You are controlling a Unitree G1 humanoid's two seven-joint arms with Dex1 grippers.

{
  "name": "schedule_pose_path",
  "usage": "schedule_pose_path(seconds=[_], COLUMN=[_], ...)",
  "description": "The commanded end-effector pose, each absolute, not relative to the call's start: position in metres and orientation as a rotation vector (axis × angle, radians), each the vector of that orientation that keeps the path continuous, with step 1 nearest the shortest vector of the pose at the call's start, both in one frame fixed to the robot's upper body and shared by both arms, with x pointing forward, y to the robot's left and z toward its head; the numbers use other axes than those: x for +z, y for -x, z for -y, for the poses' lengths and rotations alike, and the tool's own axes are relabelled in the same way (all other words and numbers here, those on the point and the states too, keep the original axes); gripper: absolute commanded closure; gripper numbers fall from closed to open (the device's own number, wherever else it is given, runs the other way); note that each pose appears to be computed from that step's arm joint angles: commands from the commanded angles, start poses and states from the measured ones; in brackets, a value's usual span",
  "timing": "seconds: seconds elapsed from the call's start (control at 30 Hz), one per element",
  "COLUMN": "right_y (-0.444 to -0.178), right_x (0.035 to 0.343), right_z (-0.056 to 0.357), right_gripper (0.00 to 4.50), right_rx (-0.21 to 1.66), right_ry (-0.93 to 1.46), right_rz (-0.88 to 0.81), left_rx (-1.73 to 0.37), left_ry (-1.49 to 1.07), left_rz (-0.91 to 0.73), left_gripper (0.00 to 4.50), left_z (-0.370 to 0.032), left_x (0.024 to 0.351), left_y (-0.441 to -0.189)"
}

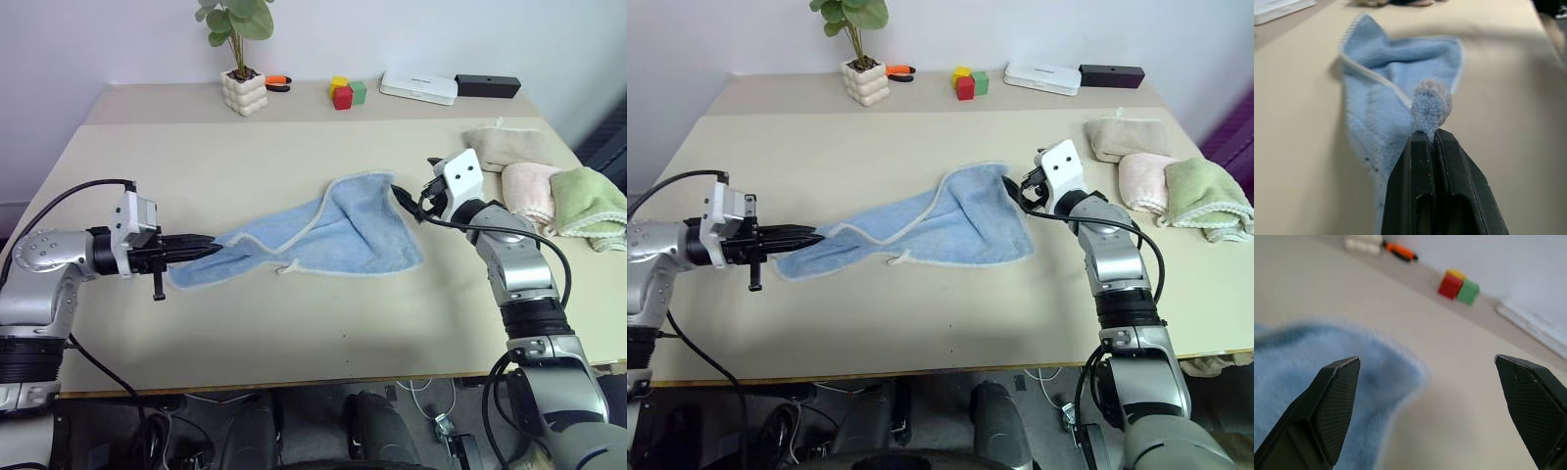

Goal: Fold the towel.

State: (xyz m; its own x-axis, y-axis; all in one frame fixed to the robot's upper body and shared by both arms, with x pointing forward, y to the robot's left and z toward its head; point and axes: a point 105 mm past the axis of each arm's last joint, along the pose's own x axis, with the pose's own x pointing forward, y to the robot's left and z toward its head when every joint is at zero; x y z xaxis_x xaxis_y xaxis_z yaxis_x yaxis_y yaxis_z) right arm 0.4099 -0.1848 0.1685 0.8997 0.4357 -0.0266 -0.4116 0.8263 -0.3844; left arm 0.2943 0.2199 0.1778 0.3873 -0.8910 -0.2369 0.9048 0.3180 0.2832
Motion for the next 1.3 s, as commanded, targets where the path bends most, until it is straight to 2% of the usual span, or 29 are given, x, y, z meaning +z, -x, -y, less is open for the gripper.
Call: schedule_pose_path(seconds=[0.03,0.2,0.37,0.53,0.67,0.97,1.13,1.23,1.3], right_y=[-0.417,-0.438,-0.455,-0.474,-0.477,-0.475,-0.476,-0.474,-0.473], right_x=[0.187,0.174,0.163,0.158,0.159,0.132,0.133,0.130,0.128], right_z=[0.179,0.173,0.154,0.166,0.166,0.154,0.140,0.129,0.127], right_gripper=[0.00,0.00,0.00,0.00,0.00,0.00,0.00,0.88,1.80], right_rx=[0.474,0.465,0.447,0.240,0.213,0.215,0.232,0.275,0.284], right_ry=[0.437,0.299,0.209,0.208,0.114,0.160,0.104,0.068,0.070], right_rz=[0.119,0.042,-0.022,-0.090,-0.101,-0.200,-0.196,-0.211,-0.224], left_rx=[-1.113,-1.076,-1.096,-1.106,-1.106,-1.116,-1.118,-1.119,-1.119], left_ry=[-0.450,-0.466,-0.452,-0.453,-0.454,-0.448,-0.448,-0.450,-0.451], left_rz=[0.016,0.017,0.028,0.031,0.033,0.026,0.026,0.023,0.020], left_gripper=[4.44,4.44,4.44,4.44,4.44,4.44,4.44,4.50,4.50], left_z=[-0.238,-0.243,-0.232,-0.225,-0.224,-0.223,-0.223,-0.222,-0.223], left_x=[0.201,0.203,0.199,0.197,0.198,0.197,0.195,0.194,0.193], left_y=[-0.295,-0.296,-0.294,-0.293,-0.293,-0.290,-0.290,-0.290,-0.290])
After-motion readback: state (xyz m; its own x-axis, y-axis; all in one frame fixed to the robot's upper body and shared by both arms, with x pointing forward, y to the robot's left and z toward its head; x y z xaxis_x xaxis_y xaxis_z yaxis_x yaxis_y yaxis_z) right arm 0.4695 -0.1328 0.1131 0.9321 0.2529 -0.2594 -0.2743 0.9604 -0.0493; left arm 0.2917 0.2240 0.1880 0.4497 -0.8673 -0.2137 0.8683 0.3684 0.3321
